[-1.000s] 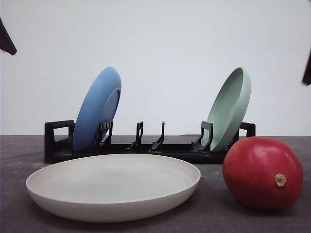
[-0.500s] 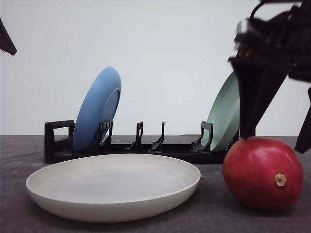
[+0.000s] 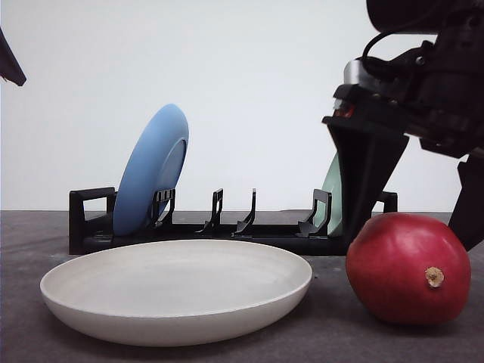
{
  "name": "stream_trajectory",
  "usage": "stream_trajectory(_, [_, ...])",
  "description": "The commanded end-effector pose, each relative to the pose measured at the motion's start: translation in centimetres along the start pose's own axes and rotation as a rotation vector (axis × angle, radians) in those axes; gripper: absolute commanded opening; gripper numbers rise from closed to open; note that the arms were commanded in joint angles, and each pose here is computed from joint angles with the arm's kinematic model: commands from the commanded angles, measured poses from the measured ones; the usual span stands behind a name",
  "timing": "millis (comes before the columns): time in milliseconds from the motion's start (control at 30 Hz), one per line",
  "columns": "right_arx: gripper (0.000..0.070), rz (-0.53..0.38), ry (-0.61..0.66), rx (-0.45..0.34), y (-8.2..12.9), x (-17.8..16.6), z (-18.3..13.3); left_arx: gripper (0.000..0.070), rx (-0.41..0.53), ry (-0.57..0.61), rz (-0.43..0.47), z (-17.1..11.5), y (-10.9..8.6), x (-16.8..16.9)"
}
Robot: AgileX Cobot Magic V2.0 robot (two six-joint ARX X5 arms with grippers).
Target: Place pomegranate in white plate
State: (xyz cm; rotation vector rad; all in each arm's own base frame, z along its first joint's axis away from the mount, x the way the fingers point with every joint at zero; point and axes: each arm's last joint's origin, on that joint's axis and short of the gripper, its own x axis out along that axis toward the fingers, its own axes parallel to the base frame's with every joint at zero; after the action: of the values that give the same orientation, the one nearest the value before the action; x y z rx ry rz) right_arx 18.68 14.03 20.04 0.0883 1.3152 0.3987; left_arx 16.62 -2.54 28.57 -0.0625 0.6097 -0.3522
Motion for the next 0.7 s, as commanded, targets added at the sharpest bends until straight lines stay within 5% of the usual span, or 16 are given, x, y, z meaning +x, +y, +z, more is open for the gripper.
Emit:
stream_trajectory(0, [0.0609, -0.002, 0.003, 0.01, 0.4, 0.3, 0.4, 0.0389, 0.002, -0.021, -0.002, 0.6, -0.1, -0.2])
stream_trajectory(100, [0.0597, -0.014, 0.032, 0.014, 0.3, 1.1, 0.5, 0.0389, 0.002, -0.021, -0.002, 0.6, -0.1, -0.2])
stream_trajectory(267, [0.0442, -0.023, 0.055, 0.009, 0.2, 1.6, 0.5, 0.0389, 0.002, -0.021, -0.002, 0.6, -0.1, -0.2])
stream_trajectory(400, [0.044, -0.023, 0.07, -0.017, 0.3, 1.2, 0.7, 0.0389, 0.002, -0.021, -0.002, 0.6, -0.1, -0.2])
stream_trajectory(667, [0.0441, -0.004, 0.054, -0.19, 2.5, -1.7, 2.3, 0.0389, 0.003, -0.023, -0.002, 0.6, -0.1, -0.2])
